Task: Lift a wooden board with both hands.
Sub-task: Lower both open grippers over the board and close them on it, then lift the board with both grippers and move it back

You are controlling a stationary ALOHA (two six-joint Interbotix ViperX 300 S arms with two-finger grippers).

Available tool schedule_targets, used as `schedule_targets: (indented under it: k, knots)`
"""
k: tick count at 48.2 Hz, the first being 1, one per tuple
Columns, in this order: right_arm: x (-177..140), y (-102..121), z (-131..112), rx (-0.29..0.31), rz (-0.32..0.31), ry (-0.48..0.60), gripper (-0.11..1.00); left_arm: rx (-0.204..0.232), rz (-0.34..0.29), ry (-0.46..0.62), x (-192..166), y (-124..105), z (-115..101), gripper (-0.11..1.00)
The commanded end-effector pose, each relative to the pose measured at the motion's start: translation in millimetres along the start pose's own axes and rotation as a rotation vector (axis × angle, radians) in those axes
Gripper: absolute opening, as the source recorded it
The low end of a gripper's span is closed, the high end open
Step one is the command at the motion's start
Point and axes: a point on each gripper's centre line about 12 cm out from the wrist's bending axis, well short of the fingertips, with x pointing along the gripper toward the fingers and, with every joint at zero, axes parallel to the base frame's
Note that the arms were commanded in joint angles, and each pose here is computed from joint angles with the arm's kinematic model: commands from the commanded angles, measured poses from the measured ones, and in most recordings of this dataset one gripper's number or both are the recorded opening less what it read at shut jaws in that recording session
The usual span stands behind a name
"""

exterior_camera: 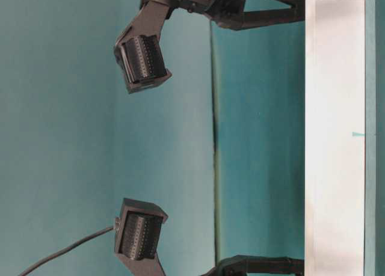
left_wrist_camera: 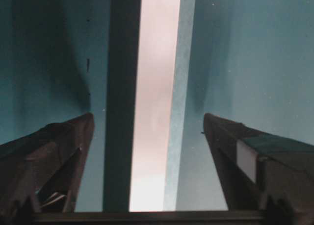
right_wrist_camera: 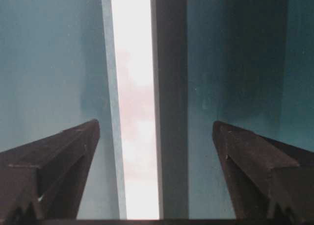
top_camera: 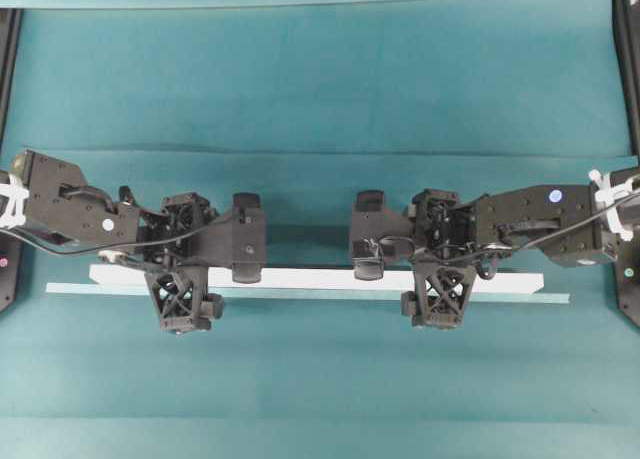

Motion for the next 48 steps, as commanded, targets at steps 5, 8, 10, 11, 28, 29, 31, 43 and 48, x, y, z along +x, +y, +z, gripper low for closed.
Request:
schedule_targets:
  k: [5,8,10,11,28,29,31,43,48]
  knots:
    - [3.2,-0.9,-0.7,0.001,-0.003,0.009,0.81,0.004,0.0,0.005,-0.1,-0.6,-3.4,0.74]
    - [3.6,-0.9,-1.7,0.001,-0.003,0.017,0.7,0.003,0.001,0.006,-0.4,-0.1,-4.0,0.57]
    - [3.8,-0.3,-3.4,0.001,-0.001,0.028,0.61,0.0,0.001,0.003,-1.0,0.3,-3.1,0.44]
    - [3.6,-0.4,-3.1,-0.001,-0.002,0.029,0.55,0.0,0.001,0.005,-0.5,0.3,-3.3,0.38]
    - [4.3,2.9,-2.7,-0.008,0.002,0.037,0.21,-0.002,0.001,0.003,-0.4,0.7,-1.5,0.18]
    - [4.3,2.8,-2.7,-0.01,0.001,0.037,0.21,-0.003,0.002,0.001,-0.8,1.2,-1.2,0.18]
    - [4.3,3.4,-3.1,-0.008,0.002,0.04,0.21,-0.002,0.001,0.0,-0.8,0.7,-1.1,0.18]
    - [2.4,3.3,-2.0,-0.006,0.003,0.045,0.21,-0.005,0.002,0.0,-2.4,1.2,-0.5,0.18]
    - [-2.9,4.0,1.8,-0.007,0.005,0.047,0.21,-0.007,0.004,0.006,-6.4,2.3,-0.9,0.18]
